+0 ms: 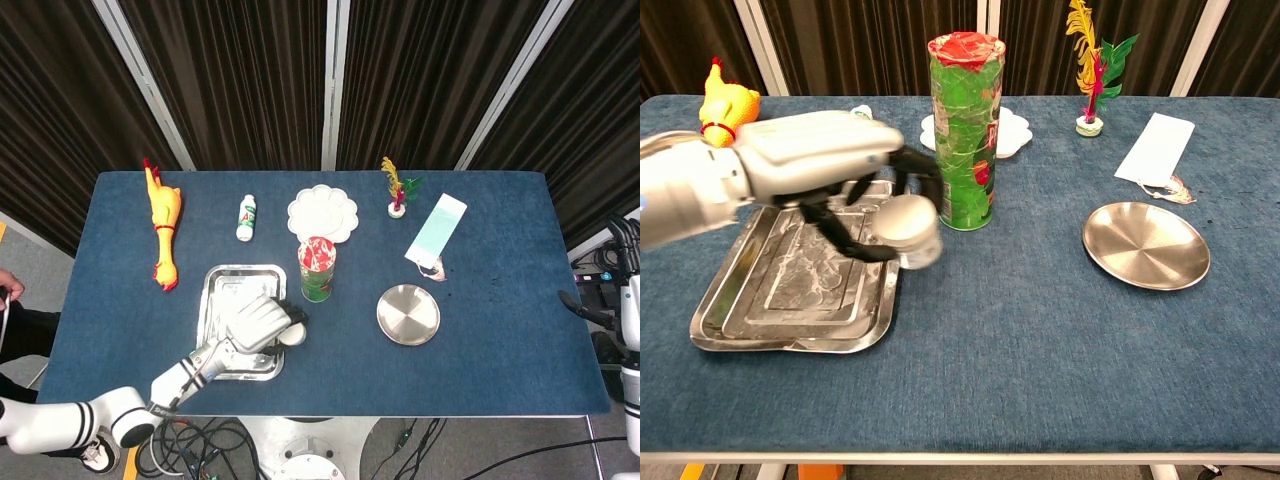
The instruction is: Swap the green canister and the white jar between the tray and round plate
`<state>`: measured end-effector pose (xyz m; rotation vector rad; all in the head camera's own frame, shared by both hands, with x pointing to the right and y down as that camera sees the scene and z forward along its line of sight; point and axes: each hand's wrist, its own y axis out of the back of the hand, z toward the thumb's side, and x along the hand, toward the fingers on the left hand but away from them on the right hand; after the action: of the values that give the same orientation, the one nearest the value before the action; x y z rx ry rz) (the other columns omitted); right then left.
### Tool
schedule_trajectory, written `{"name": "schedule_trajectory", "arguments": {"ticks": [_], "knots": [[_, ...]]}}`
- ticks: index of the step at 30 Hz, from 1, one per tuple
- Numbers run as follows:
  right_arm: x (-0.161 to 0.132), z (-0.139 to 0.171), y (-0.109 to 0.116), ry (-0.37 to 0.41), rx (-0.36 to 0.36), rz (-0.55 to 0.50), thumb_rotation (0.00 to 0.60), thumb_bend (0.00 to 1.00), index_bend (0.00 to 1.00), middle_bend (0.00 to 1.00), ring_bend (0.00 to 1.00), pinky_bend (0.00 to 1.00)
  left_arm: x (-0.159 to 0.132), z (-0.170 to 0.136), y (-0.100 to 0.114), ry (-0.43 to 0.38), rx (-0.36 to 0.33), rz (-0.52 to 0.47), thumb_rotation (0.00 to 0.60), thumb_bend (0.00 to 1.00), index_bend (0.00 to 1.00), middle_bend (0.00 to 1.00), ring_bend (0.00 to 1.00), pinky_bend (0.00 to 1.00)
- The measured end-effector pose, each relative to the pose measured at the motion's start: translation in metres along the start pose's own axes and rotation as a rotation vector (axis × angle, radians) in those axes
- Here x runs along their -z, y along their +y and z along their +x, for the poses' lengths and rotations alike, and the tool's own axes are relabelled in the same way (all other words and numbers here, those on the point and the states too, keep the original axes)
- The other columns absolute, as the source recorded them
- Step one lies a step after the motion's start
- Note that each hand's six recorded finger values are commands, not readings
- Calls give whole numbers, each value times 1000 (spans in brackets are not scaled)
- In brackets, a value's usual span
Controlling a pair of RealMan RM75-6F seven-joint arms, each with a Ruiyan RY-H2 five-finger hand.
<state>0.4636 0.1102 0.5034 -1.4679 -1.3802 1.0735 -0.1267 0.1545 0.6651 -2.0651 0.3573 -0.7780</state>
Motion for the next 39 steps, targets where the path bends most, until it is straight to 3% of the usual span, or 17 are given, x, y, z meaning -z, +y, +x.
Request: {"name": "schedule_trajectory", "arguments": {"ticks": [6,13,20,27,30,39], "knots": [[9,3,7,-23,15,-4,600,42,0,56,0,156,-35,23,-13,-89,21,13,600,286,439,470,430,641],[18,5,7,-45,11,-1,600,42,0,56,0,156,-58,49,-27,-135,35,54,600,286,439,470,430,640],[25,6,5,-58,4,-1,600,43,0,56,0,157,-56,62,-29,-138,38,84,600,286,405,448,427,639],[27,7,6,-61,9,-1,600,42,0,56,0,156,-52,60,-31,-137,26,97,600,252,181,278,349,606],[27,7,6,-60,9,-1,600,42,0,56,0,156,-52,56,-30,-145,14,99,600,235,98,185,264,545],[21,6,6,-49,6,-3,600,42,0,56,0,156,-36,35,-12,-108,-40,105,600,222,92,169,234,533]]}}
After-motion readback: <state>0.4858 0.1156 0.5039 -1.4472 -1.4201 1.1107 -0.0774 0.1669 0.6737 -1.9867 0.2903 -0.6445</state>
